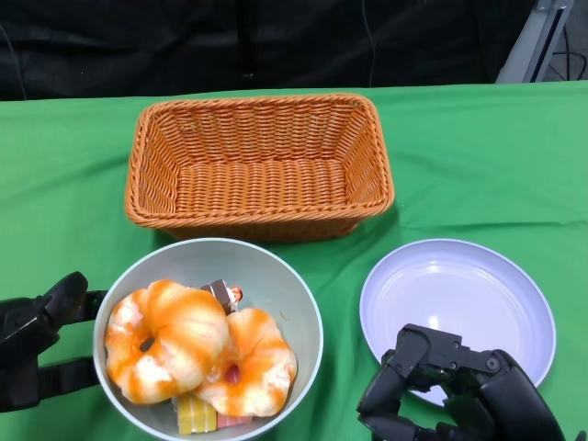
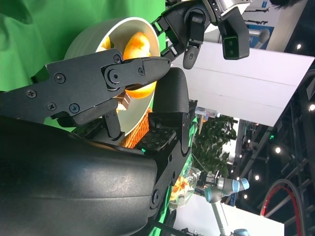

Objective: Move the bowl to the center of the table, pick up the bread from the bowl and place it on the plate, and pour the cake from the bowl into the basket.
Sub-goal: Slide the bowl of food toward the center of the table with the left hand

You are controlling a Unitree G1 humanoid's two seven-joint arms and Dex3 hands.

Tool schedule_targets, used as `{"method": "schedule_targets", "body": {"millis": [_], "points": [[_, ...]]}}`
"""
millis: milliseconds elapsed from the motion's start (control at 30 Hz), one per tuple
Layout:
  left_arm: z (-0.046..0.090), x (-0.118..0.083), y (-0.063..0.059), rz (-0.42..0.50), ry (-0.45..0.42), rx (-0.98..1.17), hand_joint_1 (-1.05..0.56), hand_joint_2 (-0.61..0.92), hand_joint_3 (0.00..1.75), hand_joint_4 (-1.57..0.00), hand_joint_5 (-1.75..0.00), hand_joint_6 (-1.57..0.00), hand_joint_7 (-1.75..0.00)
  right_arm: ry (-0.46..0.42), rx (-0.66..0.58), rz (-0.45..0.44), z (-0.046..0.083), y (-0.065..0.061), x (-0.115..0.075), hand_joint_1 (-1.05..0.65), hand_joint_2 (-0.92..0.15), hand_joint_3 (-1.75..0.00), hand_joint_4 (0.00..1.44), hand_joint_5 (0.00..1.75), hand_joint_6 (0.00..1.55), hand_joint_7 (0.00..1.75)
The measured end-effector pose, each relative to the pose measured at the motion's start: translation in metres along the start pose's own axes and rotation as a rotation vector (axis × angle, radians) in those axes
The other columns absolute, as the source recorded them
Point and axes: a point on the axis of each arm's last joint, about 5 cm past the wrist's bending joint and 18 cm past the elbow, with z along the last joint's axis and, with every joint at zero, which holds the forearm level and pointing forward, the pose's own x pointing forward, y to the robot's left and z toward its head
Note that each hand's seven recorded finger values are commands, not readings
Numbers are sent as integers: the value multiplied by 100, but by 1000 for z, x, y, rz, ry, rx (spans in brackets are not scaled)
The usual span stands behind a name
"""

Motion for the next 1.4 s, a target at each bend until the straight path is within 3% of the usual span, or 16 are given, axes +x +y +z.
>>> {"method": "schedule_targets", "body": {"millis": [200,733,900,1033,1267,1400], "points": [[-9,7,-12,-102,19,-58,-73,92,69,0,0,0,0,-1,-1,0,0,0,0,-41,-92,-14,84,152,81,128],[-13,7,-21,-136,22,-72,-72,92,70,0,0,0,0,-1,-3,-2,0,-1,0,-41,-92,-14,85,152,81,128],[-15,6,-26,-124,-22,-31,-70,92,67,0,0,0,0,1,-4,-1,0,-1,0,-42,-92,-15,84,152,81,128],[-14,0,-33,18,-115,86,-64,92,58,0,0,0,0,-1,-7,-1,0,-1,0,-40,-92,-15,84,153,81,128],[-18,-7,-48,338,-319,533,-61,92,45,-7,-4,-10,-4,5,-8,-2,0,-1,-2,-41,-91,-15,84,152,80,128],[-24,-7,-50,536,-396,725,-52,92,27,-28,-14,-30,-11,9,-7,-2,-1,-2,-3,-42,-91,-14,84,152,81,128]]}}
